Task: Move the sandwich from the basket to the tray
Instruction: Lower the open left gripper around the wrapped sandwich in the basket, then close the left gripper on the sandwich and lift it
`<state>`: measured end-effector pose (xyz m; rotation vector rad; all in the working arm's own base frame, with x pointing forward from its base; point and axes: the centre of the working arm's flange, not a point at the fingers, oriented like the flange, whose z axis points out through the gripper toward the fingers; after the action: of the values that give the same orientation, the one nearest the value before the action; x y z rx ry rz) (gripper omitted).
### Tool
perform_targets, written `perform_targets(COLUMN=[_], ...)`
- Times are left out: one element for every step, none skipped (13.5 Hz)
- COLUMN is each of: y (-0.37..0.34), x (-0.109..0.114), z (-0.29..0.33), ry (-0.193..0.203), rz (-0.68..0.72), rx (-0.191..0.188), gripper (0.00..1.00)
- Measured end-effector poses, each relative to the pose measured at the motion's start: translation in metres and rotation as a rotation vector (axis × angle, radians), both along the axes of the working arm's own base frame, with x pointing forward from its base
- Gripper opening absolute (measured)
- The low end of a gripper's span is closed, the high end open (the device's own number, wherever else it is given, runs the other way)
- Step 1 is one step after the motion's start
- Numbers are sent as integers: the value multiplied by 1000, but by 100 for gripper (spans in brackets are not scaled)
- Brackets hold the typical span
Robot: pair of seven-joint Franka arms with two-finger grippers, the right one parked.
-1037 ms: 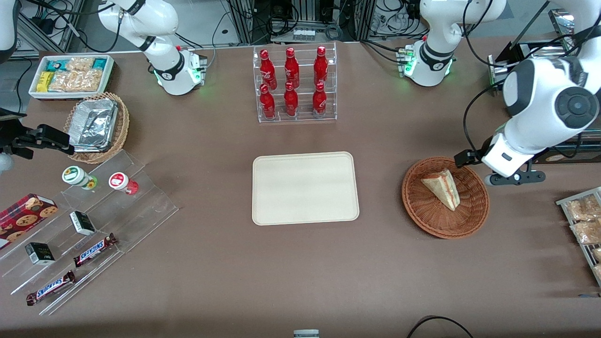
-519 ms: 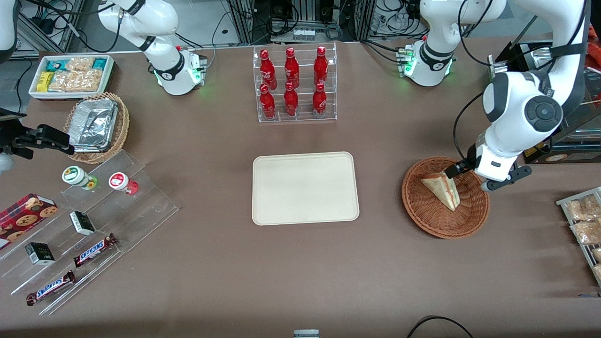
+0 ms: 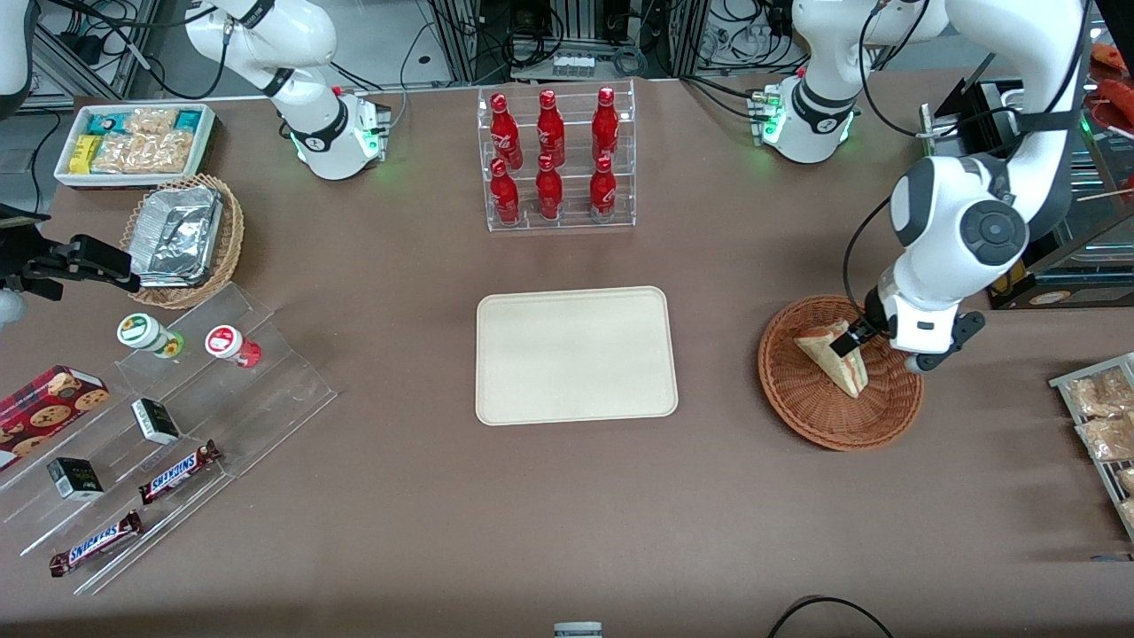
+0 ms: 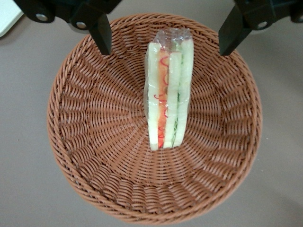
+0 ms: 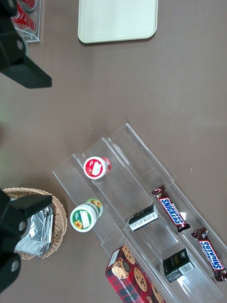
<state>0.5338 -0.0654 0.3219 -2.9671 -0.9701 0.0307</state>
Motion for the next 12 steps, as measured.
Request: perform_targets(y=[-2, -3, -4, -5, -6, -7, -7, -6, -6, -5, -5, -4], x=[-2, -3, -6, -7, -7, -8, -8, -8, -9, -10, -10, -11], z=[-7, -13, -18, -21, -24, -28, -32, -38, -45, -52, -59, -65], ry=[-3, -3, 0, 2, 4, 5, 3, -1, -5, -9, -12, -15], rz=[-3, -5, -8, -18, -30, -39, -43, -46, -46, -45, -45, -44], rx=[0, 0, 0, 5, 15, 22, 26, 26, 26, 25, 24, 24], gripper=[100, 100, 100, 100, 100, 100, 100, 100, 100, 100, 100, 100])
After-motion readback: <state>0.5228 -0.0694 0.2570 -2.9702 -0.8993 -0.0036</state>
